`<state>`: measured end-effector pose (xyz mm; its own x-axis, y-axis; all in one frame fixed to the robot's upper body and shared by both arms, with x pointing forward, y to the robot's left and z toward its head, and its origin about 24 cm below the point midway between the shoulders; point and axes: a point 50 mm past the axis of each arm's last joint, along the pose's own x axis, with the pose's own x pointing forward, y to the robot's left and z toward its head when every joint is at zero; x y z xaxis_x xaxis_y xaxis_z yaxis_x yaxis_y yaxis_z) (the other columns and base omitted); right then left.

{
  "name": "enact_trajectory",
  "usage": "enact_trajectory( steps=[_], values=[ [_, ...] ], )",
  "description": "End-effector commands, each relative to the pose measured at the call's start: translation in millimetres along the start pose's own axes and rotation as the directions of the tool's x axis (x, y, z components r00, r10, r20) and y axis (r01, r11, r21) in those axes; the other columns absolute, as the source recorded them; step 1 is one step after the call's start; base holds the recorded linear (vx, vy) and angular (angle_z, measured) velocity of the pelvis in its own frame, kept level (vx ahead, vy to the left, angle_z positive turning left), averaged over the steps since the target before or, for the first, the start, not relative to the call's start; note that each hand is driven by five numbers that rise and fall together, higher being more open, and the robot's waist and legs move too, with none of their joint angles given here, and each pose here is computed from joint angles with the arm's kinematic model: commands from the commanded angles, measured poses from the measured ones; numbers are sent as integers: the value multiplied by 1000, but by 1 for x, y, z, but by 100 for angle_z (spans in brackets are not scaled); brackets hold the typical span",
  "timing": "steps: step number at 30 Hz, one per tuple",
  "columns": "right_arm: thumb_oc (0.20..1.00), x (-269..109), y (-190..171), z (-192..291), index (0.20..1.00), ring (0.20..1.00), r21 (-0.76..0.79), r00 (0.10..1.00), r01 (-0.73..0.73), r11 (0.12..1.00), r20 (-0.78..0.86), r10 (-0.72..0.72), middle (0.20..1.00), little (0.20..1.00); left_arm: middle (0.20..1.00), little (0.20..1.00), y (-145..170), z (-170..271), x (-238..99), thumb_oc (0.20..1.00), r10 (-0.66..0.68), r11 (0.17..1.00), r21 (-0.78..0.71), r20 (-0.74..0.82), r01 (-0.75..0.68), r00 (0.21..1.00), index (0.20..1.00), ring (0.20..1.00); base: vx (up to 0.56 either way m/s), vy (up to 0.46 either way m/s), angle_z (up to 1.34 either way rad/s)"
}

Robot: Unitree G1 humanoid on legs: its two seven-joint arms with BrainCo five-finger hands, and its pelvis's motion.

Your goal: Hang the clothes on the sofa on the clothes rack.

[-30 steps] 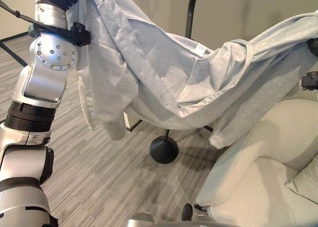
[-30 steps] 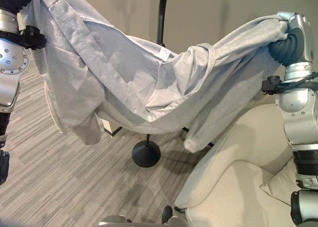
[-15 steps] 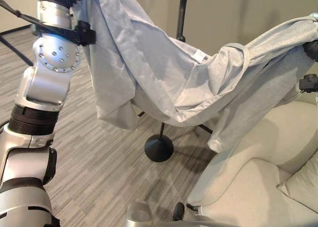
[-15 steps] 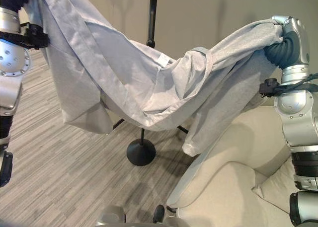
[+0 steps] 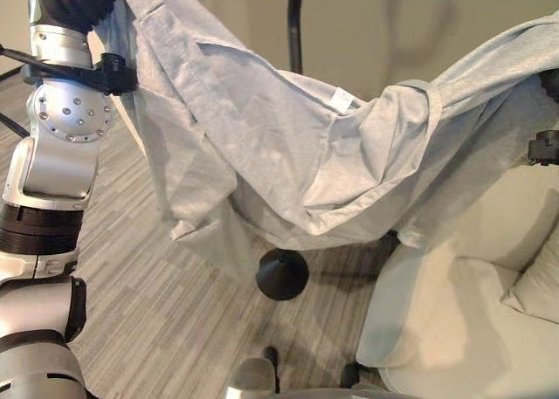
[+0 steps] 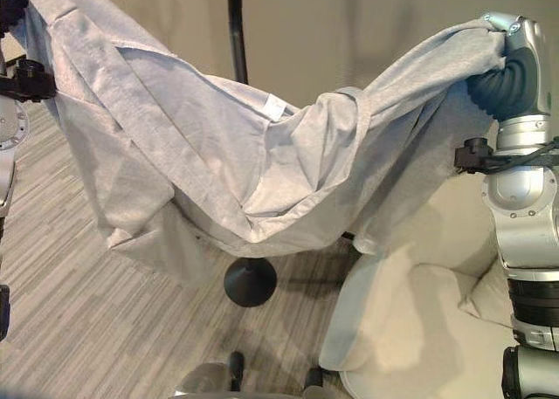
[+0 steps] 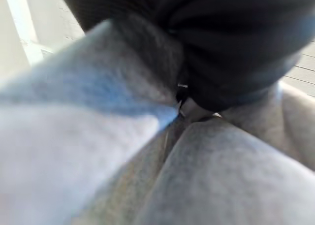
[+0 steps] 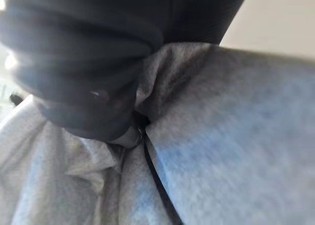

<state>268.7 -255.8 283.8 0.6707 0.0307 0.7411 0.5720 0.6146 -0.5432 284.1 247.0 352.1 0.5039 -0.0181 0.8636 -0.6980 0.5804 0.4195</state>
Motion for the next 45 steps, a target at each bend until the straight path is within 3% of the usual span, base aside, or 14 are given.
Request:
enact_trajectory(
  steps=[1, 6, 9, 18, 21, 22, 25, 31, 45],
  values=[
    [200, 1, -22, 19, 200, 200, 154, 988, 106, 982, 97, -121, 200, 200, 200, 200, 22, 18, -4, 200, 66, 998, 2, 115, -67, 991, 200, 200, 46, 15, 5],
    [200, -11, -31, 32, 200, 200, 289, 966, 167, 943, 144, -215, 200, 200, 200, 200, 50, -4, -32, 200, 164, 986, -30, 11, -163, 986, 200, 200, 46, 14, -1],
    [200, -2, -29, 26, 200, 200, 323, 969, 170, 931, 117, -217, 200, 200, 200, 200, 56, -21, -27, 200, 193, 980, -27, -47, -195, 980, 200, 200, 0, 0, 0],
    [200, 44, -44, -8, 200, 200, 184, 984, 176, 967, -1, -179, 200, 200, 200, 200, 74, -55, 10, 200, 126, 989, 97, -165, -112, 978, 200, 200, 5, -12, -5],
    [200, 45, -46, -9, 200, 200, 184, 983, 182, 966, -2, -185, 200, 200, 200, 200, 73, -53, 14, 200, 126, 989, 94, -159, -113, 979, 200, 200, 1, -2, -2],
    [200, 68, -41, -30, 200, 200, 199, 981, 172, 965, -130, -147, 200, 200, 200, 200, 74, -64, 31, 200, 80, 981, 190, -217, -38, 973, 200, 200, 0, 0, 0],
    [200, 82, -43, -46, 200, 200, 178, 966, 169, 969, -226, -126, 200, 200, 200, 200, 62, -58, 60, 200, 24, 970, 242, -223, 32, 975, 200, 200, 32, -17, -6],
    [200, 99, -36, -57, 200, 200, 161, 944, 139, 977, -321, -81, 200, 200, 200, 200, 61, -49, 87, 200, 4, 936, 342, -240, 81, 971, 200, 200, 28, -2, 0],
    [200, 114, -9, -52, 200, 200, 166, 938, 45, 985, -346, 16, 200, 200, 200, 200, 52, -52, 95, 200, -9, 925, 362, -291, 118, 957, 200, 200, -1, 8, -1]
  ],
)
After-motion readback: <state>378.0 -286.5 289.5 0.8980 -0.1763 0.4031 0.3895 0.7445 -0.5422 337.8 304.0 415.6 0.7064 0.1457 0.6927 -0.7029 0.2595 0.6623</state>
